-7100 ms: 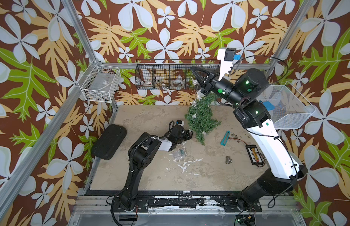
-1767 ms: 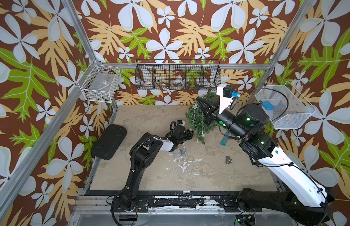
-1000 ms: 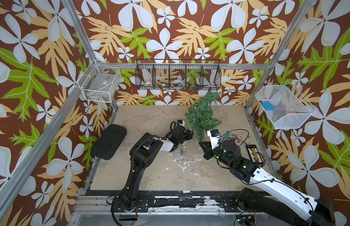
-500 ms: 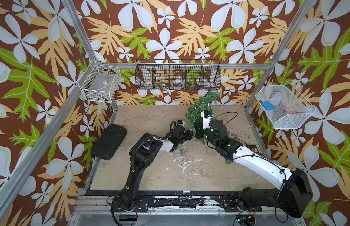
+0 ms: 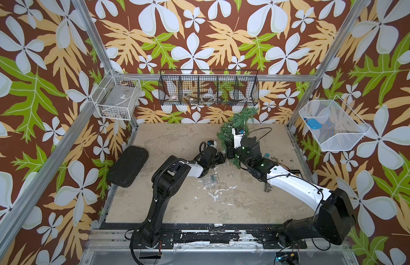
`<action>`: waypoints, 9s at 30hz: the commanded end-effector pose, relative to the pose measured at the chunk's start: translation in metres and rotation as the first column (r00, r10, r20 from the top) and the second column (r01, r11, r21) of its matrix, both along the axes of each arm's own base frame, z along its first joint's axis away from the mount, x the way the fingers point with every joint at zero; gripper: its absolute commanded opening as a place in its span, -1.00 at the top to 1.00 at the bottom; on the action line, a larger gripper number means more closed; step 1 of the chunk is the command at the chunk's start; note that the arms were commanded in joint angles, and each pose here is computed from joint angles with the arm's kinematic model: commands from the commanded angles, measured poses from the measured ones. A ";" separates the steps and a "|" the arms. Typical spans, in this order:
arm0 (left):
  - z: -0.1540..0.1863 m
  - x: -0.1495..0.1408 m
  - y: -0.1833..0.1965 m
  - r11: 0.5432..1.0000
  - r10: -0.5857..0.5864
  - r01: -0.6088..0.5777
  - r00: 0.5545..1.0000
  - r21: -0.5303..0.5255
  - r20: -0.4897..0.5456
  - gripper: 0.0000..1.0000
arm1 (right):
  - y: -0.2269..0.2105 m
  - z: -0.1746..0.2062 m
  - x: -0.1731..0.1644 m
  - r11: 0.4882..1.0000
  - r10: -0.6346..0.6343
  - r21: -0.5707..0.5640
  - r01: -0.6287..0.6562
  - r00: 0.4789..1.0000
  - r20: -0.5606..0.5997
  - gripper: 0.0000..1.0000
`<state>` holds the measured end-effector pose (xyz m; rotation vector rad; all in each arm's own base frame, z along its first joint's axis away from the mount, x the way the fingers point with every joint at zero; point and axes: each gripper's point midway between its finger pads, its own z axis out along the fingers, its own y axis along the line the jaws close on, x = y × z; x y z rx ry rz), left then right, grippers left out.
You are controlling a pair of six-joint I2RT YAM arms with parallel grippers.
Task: Remove string lights from the small christmas tree
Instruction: Remove the light string from the Christmas tree.
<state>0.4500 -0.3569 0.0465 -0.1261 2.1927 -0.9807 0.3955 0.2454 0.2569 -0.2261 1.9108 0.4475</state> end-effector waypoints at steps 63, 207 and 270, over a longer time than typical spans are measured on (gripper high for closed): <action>-0.091 -0.047 0.042 0.961 0.055 0.029 0.954 0.273 -0.294 0.41 | 0.017 0.052 0.022 0.993 0.025 0.112 -0.029 0.999 0.034 1.00; -0.104 -0.037 0.053 0.944 0.059 0.051 0.946 0.326 -0.320 0.53 | -0.241 0.076 -0.050 0.845 -0.522 0.144 0.516 0.853 0.004 1.00; -0.104 -0.034 0.052 0.940 0.062 0.052 0.946 0.336 -0.319 0.54 | -0.110 0.000 -0.007 0.951 0.073 0.298 -0.083 0.996 0.041 0.60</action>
